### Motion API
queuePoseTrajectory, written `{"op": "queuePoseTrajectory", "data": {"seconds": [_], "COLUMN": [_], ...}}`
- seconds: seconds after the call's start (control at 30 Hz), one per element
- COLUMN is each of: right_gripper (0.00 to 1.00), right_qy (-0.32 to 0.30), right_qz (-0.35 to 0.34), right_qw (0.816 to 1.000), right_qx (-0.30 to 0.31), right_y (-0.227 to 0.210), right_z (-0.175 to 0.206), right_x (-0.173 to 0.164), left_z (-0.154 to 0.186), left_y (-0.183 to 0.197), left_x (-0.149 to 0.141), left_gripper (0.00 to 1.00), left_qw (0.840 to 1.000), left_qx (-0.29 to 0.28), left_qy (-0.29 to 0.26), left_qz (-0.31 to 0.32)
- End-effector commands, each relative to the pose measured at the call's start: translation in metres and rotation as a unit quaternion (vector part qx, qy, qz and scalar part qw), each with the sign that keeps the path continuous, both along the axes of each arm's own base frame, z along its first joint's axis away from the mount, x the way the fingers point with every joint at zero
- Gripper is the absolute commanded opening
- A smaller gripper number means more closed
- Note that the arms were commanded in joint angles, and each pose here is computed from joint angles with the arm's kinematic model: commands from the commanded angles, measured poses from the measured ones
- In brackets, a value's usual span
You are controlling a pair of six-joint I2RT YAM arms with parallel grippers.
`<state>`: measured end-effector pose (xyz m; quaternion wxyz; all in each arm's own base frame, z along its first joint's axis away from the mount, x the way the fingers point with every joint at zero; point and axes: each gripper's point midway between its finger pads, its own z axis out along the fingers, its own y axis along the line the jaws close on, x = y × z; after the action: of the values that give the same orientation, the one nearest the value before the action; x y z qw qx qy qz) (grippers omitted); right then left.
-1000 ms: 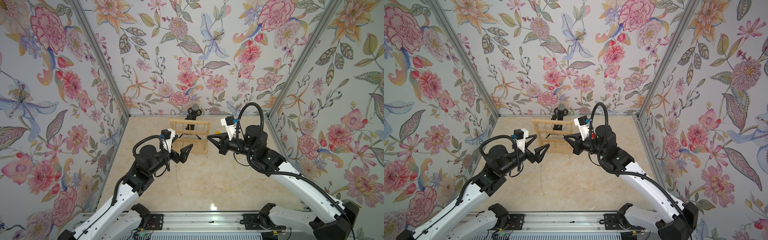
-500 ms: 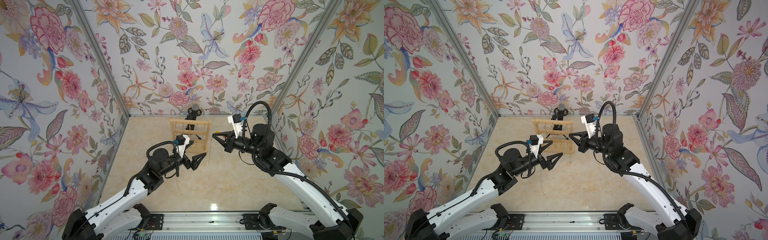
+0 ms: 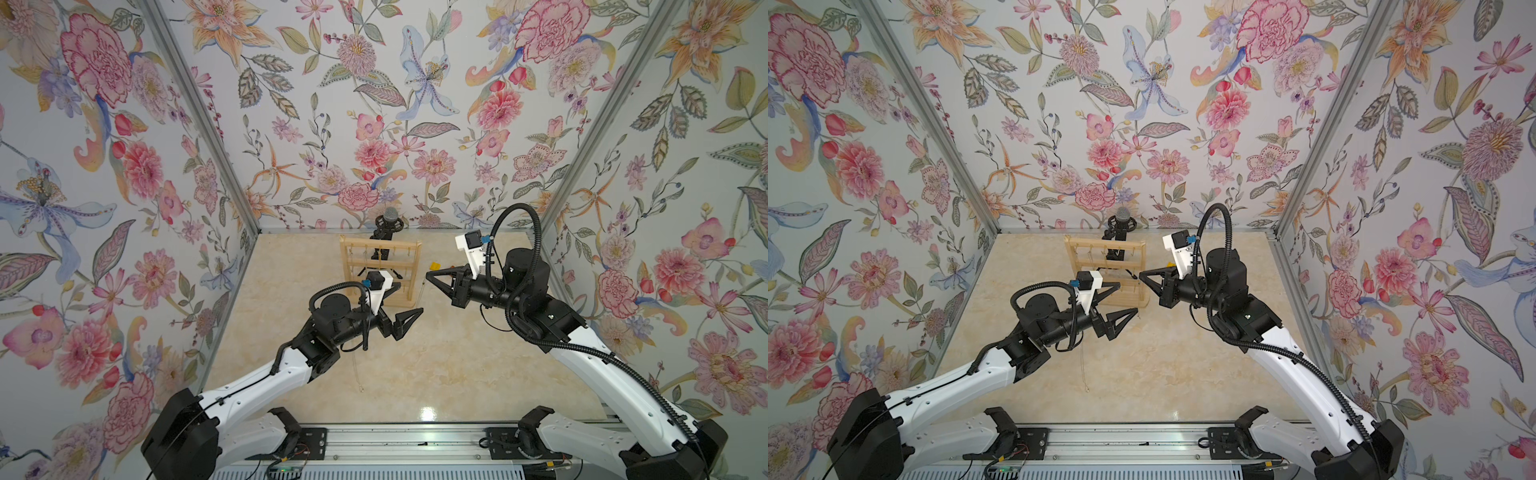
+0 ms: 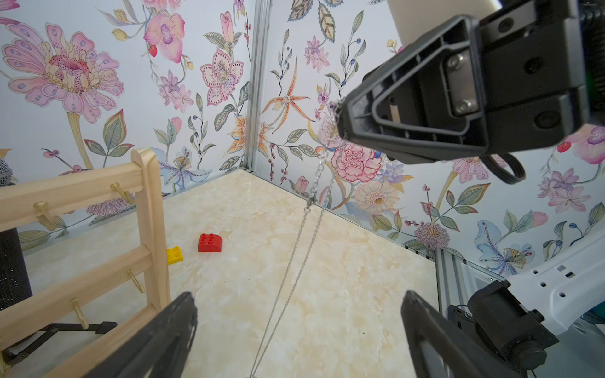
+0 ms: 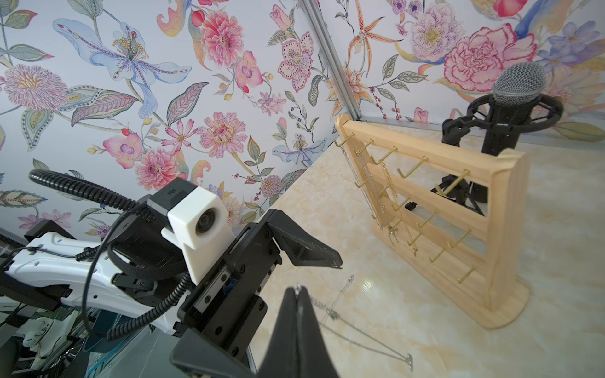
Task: Take the necklace off the jewelry display stand
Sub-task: Place the necklace at the center of the board.
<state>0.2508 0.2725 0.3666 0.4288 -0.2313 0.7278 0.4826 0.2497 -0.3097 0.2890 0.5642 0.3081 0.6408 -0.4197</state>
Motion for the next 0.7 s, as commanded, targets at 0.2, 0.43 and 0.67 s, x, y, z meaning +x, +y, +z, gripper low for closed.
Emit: {"op": "queuePoseTrajectory", "data": {"seconds": [0.2, 0.43, 0.67], "right_gripper": [0.0, 0.0, 0.0], "right_qy": [0.011, 0.01, 0.006], "right_qz": [0.024, 0.03, 0.025], "right_qw": [1.0, 0.999, 0.999], "right_qx": [0.014, 0.019, 0.019], "right_y": [-0.001, -0.002, -0.005], "right_z": [0.007, 0.012, 0.016], "right_x": [-0.014, -0.019, -0.021], "left_z": [0.006, -0.003, -0.01], "left_y": [-0.017, -0.032, -0.045], "left_x": [0.006, 0.012, 0.008], "left_gripper": [0.95, 0.86, 0.73], "left_qw": [0.999, 0.999, 0.997], "left_qx": [0.018, 0.021, 0.019], "left_qy": [-0.033, -0.017, -0.007], "left_qz": [-0.016, -0.038, -0.076]}}
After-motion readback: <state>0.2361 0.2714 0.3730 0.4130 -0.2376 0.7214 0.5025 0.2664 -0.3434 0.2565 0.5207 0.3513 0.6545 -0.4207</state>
